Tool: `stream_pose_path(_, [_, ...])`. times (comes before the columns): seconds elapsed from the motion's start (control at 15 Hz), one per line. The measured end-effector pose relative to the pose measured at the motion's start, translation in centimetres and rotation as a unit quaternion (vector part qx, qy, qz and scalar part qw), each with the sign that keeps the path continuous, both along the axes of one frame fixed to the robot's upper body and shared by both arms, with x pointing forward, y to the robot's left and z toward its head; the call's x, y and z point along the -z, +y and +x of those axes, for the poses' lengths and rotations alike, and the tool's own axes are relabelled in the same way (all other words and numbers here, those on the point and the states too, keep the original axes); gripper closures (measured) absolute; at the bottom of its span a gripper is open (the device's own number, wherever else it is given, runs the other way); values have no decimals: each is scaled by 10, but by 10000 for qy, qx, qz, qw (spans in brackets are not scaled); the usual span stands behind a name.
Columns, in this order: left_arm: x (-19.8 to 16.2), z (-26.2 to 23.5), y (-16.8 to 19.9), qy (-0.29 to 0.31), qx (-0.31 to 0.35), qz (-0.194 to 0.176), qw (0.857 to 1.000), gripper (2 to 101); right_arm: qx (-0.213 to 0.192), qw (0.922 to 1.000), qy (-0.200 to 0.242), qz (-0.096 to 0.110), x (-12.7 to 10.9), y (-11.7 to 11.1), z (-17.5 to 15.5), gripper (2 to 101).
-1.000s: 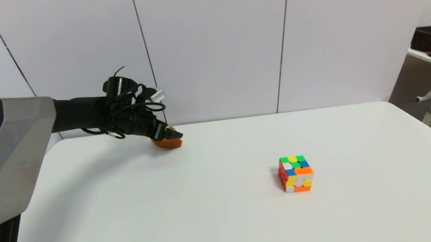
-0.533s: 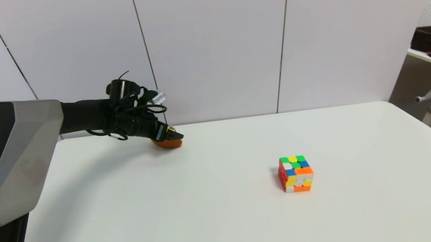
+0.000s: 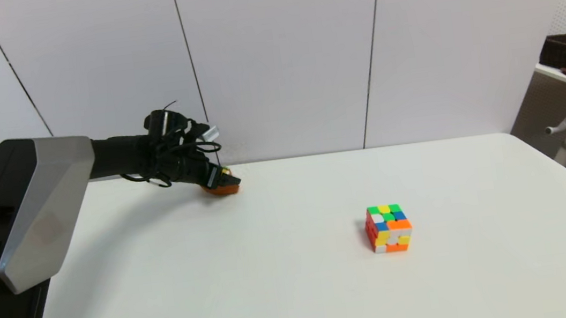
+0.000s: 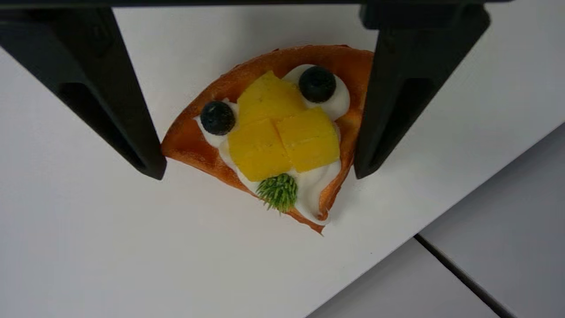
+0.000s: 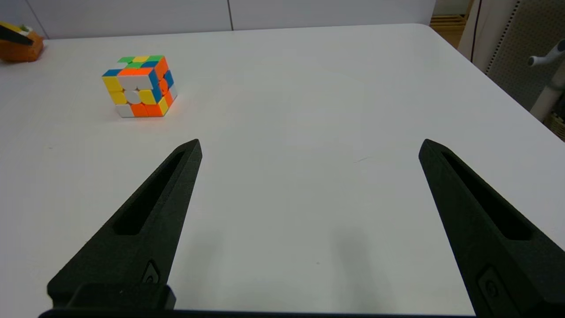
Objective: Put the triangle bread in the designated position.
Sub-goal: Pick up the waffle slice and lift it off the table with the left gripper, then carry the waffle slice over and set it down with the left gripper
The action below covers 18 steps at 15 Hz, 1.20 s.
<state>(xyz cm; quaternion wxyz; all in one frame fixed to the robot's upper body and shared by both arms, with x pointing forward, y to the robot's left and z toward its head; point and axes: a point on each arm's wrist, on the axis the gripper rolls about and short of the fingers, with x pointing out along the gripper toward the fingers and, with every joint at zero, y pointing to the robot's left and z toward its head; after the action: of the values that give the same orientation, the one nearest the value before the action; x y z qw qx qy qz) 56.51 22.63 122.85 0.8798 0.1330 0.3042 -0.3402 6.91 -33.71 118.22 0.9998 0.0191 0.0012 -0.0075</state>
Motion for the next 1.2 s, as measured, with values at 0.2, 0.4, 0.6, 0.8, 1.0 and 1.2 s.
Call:
stream_pose_path(0.2, [4,2,2,42,-22,12,10000,400,0,10000,2,3,0,0,0,49])
stream_pose_path(0.4, [8,2,6,92,-73,47,9999,504,0,10000,4,0,0,0,0,49])
stream_pose_path(0.6, [10,2,8,145,-124,100,9998,535,0,10000,2,1,0,0,0,50])
stream_pose_path(0.8, [8,-1,8,238,-124,136,9995,537,-2,10000,2,1,0,0,0,49])
stream_pose_path(1.0, [-1,-5,9,197,-133,135,9996,537,-2,10000,2,1,0,0,0,50])
stream_pose_path(1.2, [-15,-9,10,80,-158,90,9998,537,0,10000,0,1,0,0,0,50])
